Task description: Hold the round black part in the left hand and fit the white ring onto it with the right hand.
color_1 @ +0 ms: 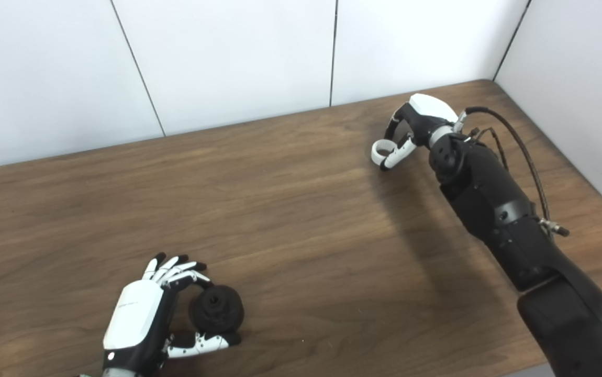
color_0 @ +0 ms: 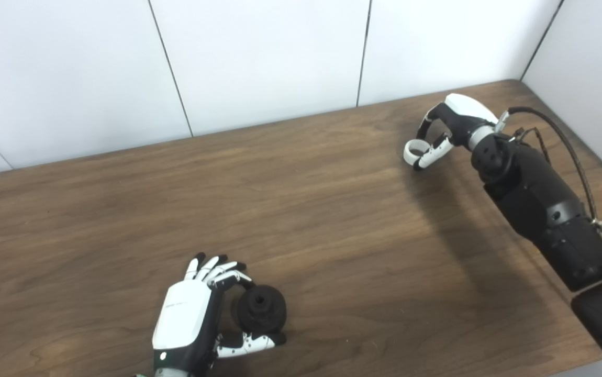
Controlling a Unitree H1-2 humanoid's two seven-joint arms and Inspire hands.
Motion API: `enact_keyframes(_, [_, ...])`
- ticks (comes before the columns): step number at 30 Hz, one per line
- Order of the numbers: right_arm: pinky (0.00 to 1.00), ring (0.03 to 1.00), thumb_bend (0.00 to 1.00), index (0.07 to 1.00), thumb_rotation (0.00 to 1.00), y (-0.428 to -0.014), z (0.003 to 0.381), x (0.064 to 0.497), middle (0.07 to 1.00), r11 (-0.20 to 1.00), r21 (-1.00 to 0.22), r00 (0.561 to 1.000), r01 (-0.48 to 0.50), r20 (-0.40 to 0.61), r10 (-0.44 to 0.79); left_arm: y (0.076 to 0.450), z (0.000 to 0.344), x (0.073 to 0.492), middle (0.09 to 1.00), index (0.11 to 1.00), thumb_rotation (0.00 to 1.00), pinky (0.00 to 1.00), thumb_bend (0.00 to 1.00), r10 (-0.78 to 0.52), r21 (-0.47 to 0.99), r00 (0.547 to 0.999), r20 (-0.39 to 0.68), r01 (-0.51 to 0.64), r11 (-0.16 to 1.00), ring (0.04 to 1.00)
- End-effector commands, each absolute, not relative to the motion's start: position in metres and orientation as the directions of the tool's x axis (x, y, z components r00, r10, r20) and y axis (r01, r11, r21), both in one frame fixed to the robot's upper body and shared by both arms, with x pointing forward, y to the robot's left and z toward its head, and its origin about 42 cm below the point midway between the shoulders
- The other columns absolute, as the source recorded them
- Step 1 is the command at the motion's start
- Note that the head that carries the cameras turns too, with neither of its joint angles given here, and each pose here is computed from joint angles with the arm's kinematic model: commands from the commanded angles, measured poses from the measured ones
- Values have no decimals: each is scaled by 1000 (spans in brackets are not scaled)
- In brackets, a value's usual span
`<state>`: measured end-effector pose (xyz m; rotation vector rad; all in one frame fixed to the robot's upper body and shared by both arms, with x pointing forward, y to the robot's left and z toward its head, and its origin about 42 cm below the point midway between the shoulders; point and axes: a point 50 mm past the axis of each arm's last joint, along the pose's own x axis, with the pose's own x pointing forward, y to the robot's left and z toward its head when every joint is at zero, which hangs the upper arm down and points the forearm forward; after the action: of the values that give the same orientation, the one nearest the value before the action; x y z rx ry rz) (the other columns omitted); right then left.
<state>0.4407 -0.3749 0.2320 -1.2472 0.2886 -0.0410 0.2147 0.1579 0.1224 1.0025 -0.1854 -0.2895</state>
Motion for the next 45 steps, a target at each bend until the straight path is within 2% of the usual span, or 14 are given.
enact_keyframes(1, [855,919,523,488,135,-375,264,448,830,313,-950,982,-15,-73,-174,162,121,211,783,484,53,1000,524,-311,860,950,-7,164,483,904])
enact_keyframes(15, [832,899,520,486,130,-375,258,444,812,282,-959,988,-20,-62,-141,161,121,211,780,483,53,1000,524,-309,858,951,-3,162,488,899])
enact_keyframes(22, [854,909,521,487,131,-368,270,439,809,250,-968,994,-14,-40,-99,159,120,212,782,483,54,1000,524,-315,860,949,-5,165,483,902])
enact_keyframes(26, [874,913,522,487,132,-350,285,431,810,207,-978,1000,-18,-19,-1,156,121,213,783,484,54,1000,525,-315,862,949,-9,167,478,904])
enact_keyframes(33, [875,915,523,486,133,-309,308,407,815,220,-975,991,-43,-14,131,148,122,213,781,483,55,1000,525,-324,864,946,0,163,476,902])
enact_keyframes(37, [839,905,522,485,131,-283,317,389,811,220,-974,971,-50,4,240,142,123,214,783,483,57,1000,525,-324,862,946,-3,167,479,907])
enact_keyframes(45, [864,928,524,485,133,-248,328,356,818,214,-970,916,-118,-24,400,131,121,215,786,483,56,1000,524,-327,853,945,9,163,496,910])
